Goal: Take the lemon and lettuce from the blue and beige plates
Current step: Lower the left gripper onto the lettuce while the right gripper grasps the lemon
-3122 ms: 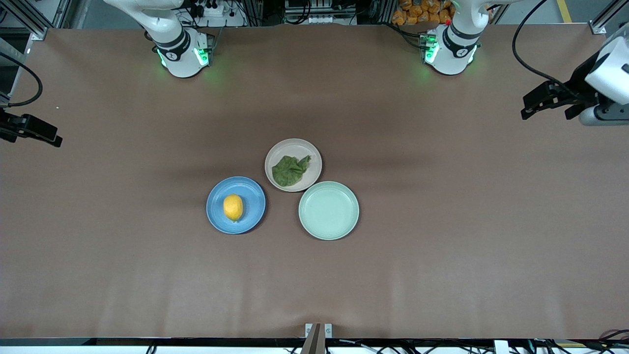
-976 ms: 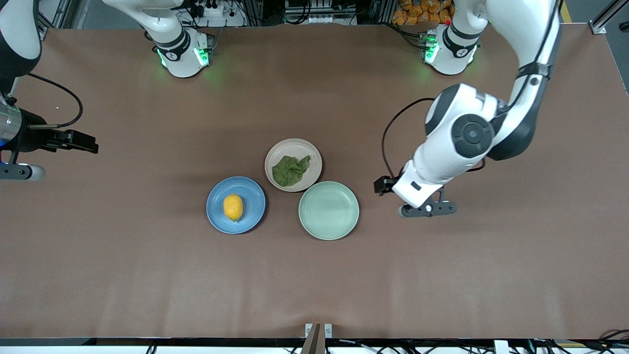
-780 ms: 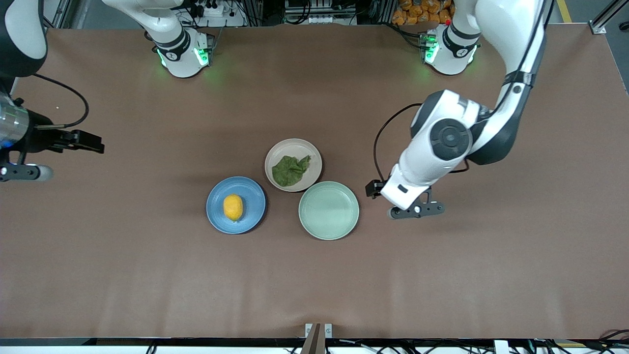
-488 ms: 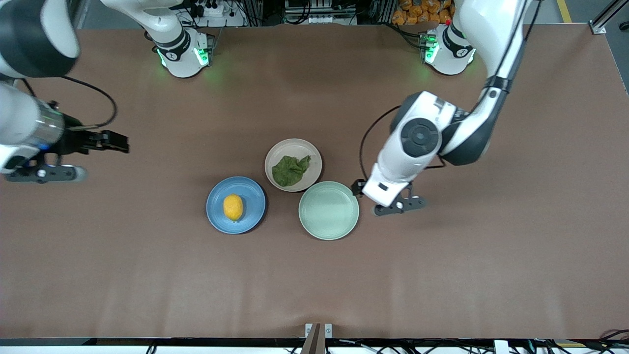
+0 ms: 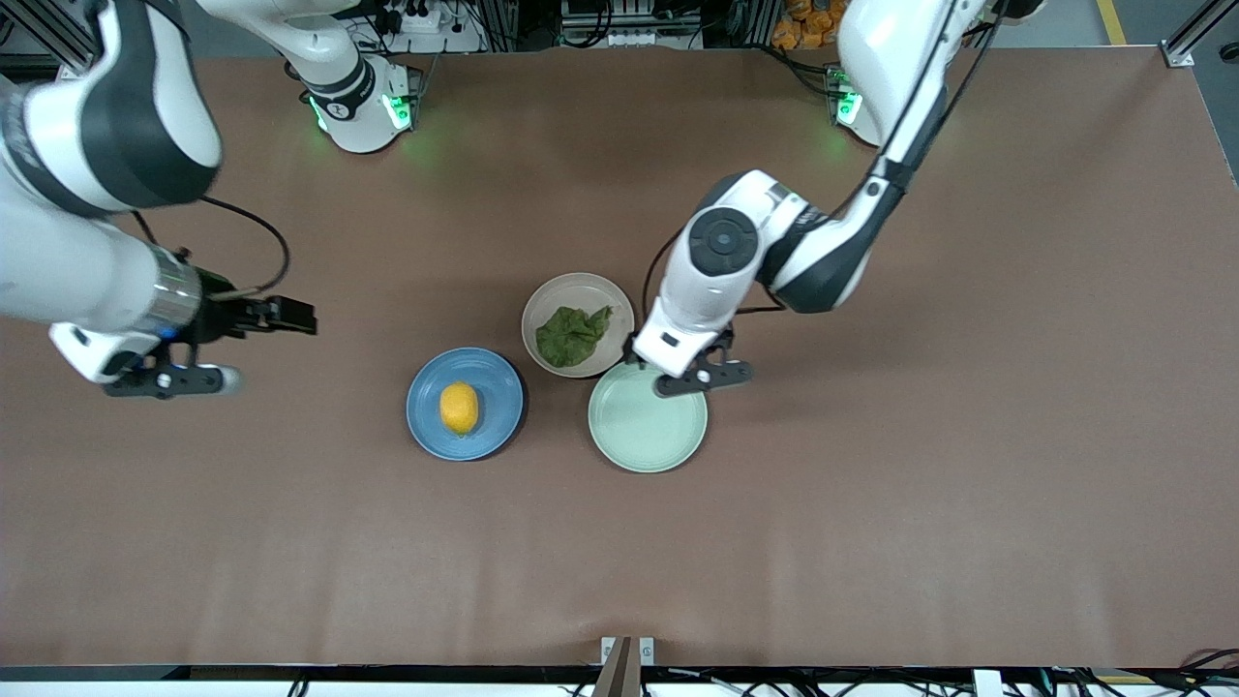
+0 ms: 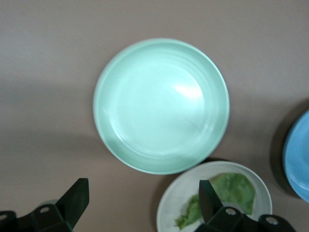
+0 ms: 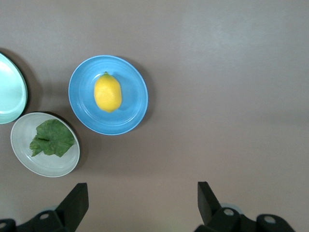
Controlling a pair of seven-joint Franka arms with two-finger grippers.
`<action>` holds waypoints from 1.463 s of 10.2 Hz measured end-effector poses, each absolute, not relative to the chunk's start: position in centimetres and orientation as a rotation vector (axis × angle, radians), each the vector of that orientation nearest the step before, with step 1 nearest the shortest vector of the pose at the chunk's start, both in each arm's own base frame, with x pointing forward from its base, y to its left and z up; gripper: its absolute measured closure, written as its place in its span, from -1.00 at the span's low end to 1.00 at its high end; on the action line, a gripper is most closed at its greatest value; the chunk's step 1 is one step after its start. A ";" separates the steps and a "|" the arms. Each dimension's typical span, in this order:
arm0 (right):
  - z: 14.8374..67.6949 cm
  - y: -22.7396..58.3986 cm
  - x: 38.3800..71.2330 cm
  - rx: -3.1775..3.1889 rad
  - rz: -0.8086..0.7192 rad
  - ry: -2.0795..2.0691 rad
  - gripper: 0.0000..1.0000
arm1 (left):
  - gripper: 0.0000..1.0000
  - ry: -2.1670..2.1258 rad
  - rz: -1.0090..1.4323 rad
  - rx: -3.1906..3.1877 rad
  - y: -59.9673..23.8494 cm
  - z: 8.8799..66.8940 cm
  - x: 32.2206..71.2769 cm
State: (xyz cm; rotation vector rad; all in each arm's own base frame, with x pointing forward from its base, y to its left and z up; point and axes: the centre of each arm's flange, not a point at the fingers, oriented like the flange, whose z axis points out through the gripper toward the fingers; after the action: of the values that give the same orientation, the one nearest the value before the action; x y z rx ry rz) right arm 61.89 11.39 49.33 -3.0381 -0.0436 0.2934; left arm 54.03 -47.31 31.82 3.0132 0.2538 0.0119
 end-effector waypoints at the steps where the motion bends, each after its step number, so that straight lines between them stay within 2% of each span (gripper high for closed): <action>1: 48.4 12.5 61.8 -3.039 0.294 -0.065 -1.00 | -1.00 0.251 0.026 2.995 -48.9 30.8 53.0; 3: 46.3 14.4 61.8 -3.040 0.274 -0.095 -1.00 | -1.00 0.268 0.056 2.951 -51.4 29.0 51.7; 9: 35.0 23.4 61.2 -3.065 0.232 -0.059 -1.00 | -1.00 0.199 0.110 2.985 -56.6 23.1 46.6; 12: 30.6 23.9 62.0 -3.067 0.217 -0.052 -1.00 | -1.00 0.178 0.143 3.012 -58.4 19.7 44.9; 15: 27.4 23.9 62.3 -3.071 0.179 -0.045 -1.00 | -1.00 0.181 0.176 2.978 -59.0 18.9 44.9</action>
State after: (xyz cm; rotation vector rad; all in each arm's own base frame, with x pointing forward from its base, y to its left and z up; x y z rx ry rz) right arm 62.27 23.87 27.39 -3.0712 -0.0449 0.1788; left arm 44.90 -58.96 18.93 2.9782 0.1808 0.1761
